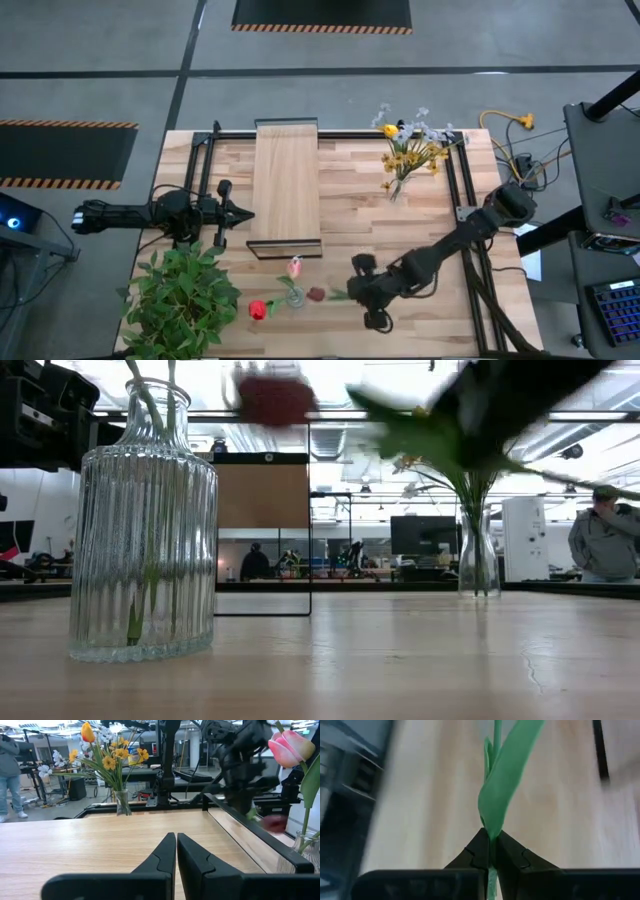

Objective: Pick and place flowers into a vace then onto a shelf
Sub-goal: Put the dark red flower into the bottom transparent vase

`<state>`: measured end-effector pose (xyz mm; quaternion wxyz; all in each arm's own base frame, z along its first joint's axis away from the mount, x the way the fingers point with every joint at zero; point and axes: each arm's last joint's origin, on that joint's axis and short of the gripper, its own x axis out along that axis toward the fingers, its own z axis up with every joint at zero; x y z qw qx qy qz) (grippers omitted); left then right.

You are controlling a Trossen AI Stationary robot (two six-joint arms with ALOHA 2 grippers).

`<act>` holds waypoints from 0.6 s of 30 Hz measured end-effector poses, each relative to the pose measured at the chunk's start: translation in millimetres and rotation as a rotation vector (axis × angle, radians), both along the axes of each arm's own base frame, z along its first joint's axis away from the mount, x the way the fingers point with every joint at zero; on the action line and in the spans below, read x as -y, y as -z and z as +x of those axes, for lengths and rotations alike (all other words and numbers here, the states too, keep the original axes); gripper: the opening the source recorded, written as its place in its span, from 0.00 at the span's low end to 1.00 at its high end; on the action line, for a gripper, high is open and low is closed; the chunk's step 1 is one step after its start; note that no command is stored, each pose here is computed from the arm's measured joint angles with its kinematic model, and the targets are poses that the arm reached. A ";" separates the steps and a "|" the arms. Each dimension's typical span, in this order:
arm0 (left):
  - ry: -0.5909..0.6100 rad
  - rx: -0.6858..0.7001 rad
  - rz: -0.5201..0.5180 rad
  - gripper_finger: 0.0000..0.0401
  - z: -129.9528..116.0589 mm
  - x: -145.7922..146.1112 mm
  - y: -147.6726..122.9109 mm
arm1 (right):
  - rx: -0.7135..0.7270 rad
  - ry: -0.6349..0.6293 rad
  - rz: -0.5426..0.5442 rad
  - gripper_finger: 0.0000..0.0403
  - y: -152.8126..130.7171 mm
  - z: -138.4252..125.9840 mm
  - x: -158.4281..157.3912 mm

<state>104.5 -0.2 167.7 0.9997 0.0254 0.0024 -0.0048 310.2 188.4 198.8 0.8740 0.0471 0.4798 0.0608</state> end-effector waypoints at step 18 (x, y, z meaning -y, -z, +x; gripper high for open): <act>0.000 0.000 0.000 0.00 0.0 0.0 0.0 | 1.002 -0.192 -0.109 0.02 -15.7 29.1 -12.5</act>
